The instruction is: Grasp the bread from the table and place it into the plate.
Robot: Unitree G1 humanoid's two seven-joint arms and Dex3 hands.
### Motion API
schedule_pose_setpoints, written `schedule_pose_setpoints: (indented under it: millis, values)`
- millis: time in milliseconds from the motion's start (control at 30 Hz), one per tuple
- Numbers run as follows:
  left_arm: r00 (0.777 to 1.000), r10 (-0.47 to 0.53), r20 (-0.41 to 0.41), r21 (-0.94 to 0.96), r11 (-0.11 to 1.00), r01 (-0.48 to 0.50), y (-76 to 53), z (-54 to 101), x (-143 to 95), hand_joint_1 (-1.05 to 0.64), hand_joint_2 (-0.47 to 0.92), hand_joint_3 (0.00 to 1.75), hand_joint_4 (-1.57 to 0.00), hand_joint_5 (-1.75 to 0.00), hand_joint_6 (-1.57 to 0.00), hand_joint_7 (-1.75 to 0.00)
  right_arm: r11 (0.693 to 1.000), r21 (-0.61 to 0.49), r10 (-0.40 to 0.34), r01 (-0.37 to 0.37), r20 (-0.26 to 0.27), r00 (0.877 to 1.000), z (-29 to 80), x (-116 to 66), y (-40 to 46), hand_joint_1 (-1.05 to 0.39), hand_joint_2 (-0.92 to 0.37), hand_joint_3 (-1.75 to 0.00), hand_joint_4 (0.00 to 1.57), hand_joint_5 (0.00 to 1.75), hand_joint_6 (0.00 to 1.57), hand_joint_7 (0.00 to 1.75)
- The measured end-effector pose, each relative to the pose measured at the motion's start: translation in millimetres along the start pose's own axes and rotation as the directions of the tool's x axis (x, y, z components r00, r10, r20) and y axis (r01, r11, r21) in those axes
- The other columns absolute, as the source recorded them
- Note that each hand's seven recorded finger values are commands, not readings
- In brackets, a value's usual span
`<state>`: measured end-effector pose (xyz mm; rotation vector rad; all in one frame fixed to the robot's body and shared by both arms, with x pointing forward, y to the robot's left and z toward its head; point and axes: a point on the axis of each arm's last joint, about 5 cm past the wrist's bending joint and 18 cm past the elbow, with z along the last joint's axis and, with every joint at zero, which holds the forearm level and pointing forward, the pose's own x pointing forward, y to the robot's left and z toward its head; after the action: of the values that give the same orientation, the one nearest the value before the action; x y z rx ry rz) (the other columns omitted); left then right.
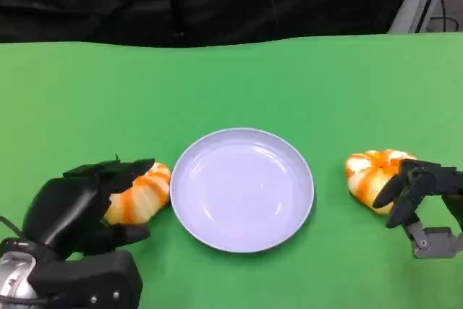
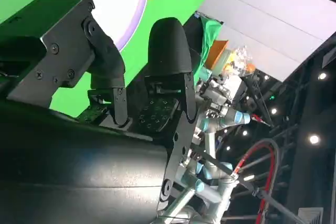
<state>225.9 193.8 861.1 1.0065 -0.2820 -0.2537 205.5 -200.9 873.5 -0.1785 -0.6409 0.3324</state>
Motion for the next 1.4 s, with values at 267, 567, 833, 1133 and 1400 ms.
schedule_pose_setpoints:
  millis: [267, 567, 833, 1133, 1400]
  values:
    - [0.999, -0.035, -0.034, -0.013, 0.999, 0.034, -5.5, -5.1, 0, -0.68, 0.92, 0.13, -0.47, -0.01, -0.51, -0.02, 1.000, 0.002, 0.001, -0.001, -0.001, 1.000, -0.1, -0.5, -0.1, 0.26, -0.51, -1.16, 1.04, 1.18, 1.05, 1.03]
    - [0.998, -0.044, -0.049, -0.007, 0.999, 0.044, -7.3, -7.3, 4, -0.58, 0.92, 0.10, -0.49, -0.01, -0.53, -0.01, 1.000, 0.003, 0.001, -0.001, -0.002, 1.000, -0.2, -0.7, -0.1, 0.25, -0.50, -1.17, 1.05, 1.17, 1.05, 1.02]
    - [0.997, -0.059, -0.059, -0.002, 0.998, 0.059, -9.0, -9.2, 7, -0.13, 0.92, 0.08, -0.50, -0.01, -0.53, -0.01, 1.000, 0.004, 0.000, 0.000, -0.001, 1.000, -0.2, -0.7, -0.1, 0.26, -0.49, -1.17, 1.05, 1.18, 1.06, 1.03]
    - [0.997, -0.050, -0.051, 0.000, 0.999, 0.050, -11.3, -10.9, 7, 0.00, 0.92, 0.29, -0.63, -0.04, -0.64, -0.04, 1.000, 0.003, 0.001, -0.001, -0.002, 1.000, -0.2, -0.7, -0.1, 0.26, -0.50, -1.16, 1.04, 1.19, 1.04, 1.03]
    - [0.999, 0.017, -0.047, -0.019, 1.000, -0.018, -13.3, -12.4, 9, -0.01, 0.92, 0.29, -0.99, -0.46, -1.07, -0.11, 1.000, 0.002, 0.000, 0.000, -0.002, 1.000, -0.2, -0.7, -0.1, 0.27, -0.49, -1.19, 1.05, 1.19, 1.05, 1.03]
